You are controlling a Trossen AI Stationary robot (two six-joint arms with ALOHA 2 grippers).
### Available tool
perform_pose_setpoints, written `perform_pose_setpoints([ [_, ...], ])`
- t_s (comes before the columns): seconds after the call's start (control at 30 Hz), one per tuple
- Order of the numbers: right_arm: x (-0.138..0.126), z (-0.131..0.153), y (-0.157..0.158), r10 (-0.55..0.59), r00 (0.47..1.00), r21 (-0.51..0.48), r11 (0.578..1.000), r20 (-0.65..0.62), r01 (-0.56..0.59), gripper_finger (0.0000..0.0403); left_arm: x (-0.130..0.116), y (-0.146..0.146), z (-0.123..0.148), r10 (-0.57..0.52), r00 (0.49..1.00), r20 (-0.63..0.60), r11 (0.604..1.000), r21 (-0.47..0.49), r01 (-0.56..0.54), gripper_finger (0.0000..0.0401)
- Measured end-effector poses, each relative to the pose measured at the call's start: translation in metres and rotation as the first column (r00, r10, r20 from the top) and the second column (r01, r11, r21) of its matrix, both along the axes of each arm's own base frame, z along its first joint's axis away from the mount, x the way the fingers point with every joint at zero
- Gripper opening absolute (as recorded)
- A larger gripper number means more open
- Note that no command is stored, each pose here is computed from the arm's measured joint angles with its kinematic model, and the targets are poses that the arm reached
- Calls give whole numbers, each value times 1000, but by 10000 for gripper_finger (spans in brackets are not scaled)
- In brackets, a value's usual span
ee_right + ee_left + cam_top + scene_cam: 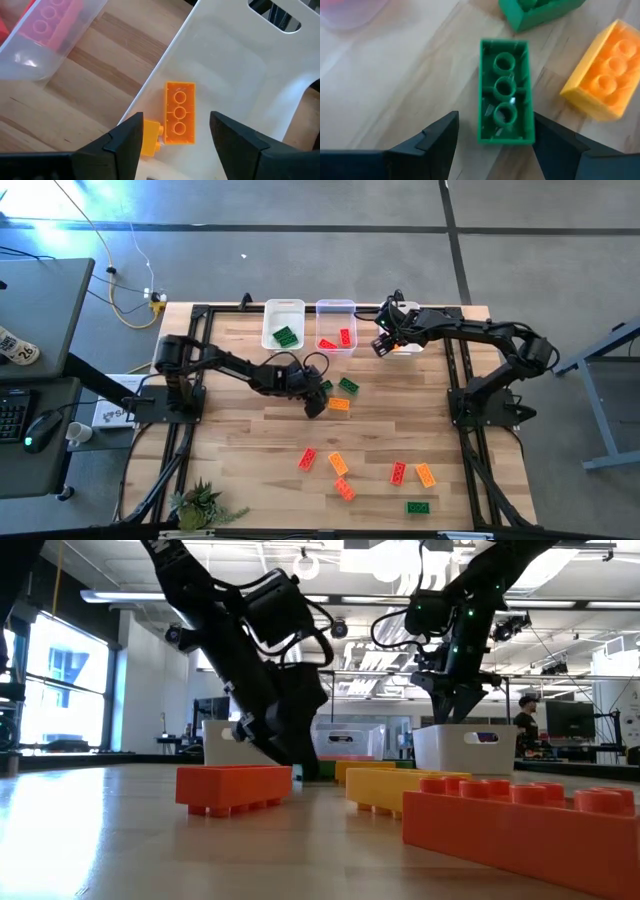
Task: Sort & place blocks by color
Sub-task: Put the green game piece into the left white bin
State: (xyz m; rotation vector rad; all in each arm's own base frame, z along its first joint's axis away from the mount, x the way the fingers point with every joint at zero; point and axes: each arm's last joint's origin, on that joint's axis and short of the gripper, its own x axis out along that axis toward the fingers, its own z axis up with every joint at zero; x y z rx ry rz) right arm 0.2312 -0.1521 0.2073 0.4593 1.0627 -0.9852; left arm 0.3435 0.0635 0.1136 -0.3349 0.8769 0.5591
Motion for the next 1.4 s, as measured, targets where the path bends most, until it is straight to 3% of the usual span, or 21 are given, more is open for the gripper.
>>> perform_pose_setpoints([
  [0.33,0,0,0,3,1000,5,1000,8,-3,216,4,-2,-11,-29,999,-27,997,67,30,210],
  [0.63,-2,8,2,12,999,4,1000,46,-12,216,5,-2,-11,-63,998,-29,995,78,65,111],
  [1.03,-8,42,26,43,980,-48,998,193,-34,216,-5,2,18,-73,997,-23,993,93,75,111],
  [1.4,6,48,60,139,955,-27,990,263,-137,216,-21,8,62,-66,998,7,984,168,63,111],
])
